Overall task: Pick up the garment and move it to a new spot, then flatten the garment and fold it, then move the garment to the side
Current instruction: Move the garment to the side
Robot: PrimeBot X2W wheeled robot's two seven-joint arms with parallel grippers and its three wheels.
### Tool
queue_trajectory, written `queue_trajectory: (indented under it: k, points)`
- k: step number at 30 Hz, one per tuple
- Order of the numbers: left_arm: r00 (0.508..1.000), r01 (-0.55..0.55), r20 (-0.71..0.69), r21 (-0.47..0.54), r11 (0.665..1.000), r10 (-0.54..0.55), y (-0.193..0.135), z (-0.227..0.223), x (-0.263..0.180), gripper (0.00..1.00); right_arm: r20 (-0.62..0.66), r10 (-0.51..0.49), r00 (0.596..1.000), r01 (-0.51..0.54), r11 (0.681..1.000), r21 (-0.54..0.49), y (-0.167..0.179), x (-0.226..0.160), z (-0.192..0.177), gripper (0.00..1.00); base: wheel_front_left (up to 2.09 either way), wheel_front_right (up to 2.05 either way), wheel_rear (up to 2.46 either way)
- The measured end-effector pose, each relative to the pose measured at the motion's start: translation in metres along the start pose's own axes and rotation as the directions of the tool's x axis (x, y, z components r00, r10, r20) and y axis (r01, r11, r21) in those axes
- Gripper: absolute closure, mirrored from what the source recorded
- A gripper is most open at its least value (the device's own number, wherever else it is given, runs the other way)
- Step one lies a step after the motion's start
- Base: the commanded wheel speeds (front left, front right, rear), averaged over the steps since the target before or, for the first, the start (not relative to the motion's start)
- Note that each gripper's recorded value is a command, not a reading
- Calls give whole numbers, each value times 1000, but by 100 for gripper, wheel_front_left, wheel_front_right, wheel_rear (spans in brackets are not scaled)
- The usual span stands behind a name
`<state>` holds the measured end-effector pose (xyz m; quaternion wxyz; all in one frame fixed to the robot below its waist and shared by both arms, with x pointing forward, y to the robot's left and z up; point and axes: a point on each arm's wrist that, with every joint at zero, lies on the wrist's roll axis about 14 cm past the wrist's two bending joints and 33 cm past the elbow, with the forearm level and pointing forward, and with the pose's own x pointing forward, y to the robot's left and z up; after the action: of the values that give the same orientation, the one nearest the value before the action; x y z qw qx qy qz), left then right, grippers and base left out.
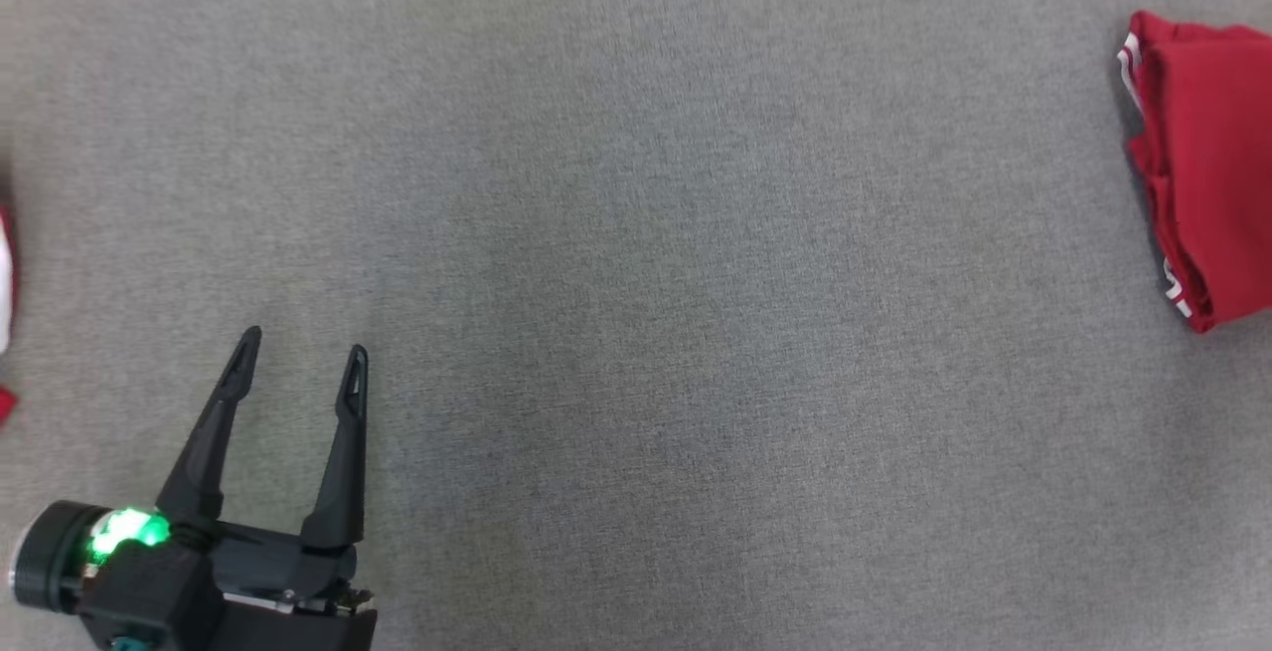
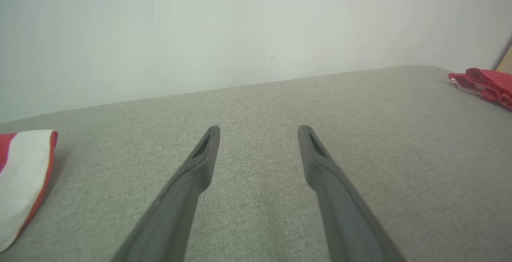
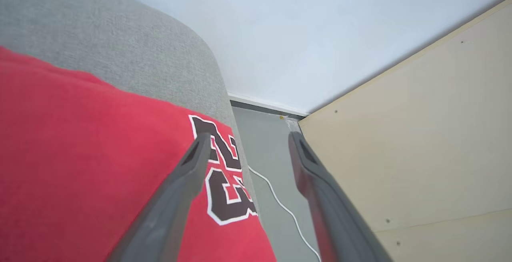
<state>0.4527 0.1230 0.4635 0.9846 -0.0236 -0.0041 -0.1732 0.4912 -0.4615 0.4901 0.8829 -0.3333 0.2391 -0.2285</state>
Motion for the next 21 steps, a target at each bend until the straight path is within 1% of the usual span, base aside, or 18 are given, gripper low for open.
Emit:
queue_trajectory:
  k: [5,7,10,11,13,15,18,21]
  points:
    - [999,-23,31,-23,999,24,-3,11,-8,0,127,25,992,-35,996,77,11,-15,21,0,0,0,0]
    - [998,-36,41,-32,999,38,-4,16,-14,0,192,46,980,-71,989,129,22,-26,30,0,0,0,0]
    - [997,-72,37,-35,997,74,-2,19,-27,0,282,75,956,-139,968,211,42,-49,40,0,0,0,0]
    - [996,-86,33,-37,996,87,-1,19,-33,0,309,80,948,-163,954,252,48,-58,43,0,0,0,0]
    - [992,-123,24,-37,992,124,4,20,-46,0,354,110,929,-219,934,283,62,-78,48,0,0,0,0]
    - [987,-158,25,-47,986,159,8,23,-58,0,402,128,907,-277,899,340,76,-100,56,0,0,0,0]
    - [979,-198,36,-53,979,200,11,30,-77,0,467,163,869,-358,859,367,93,-137,68,0,0,0,0]
    - [972,-228,48,-59,972,231,12,35,-95,0,520,176,836,-416,821,391,98,-170,78,0,0,0,0]
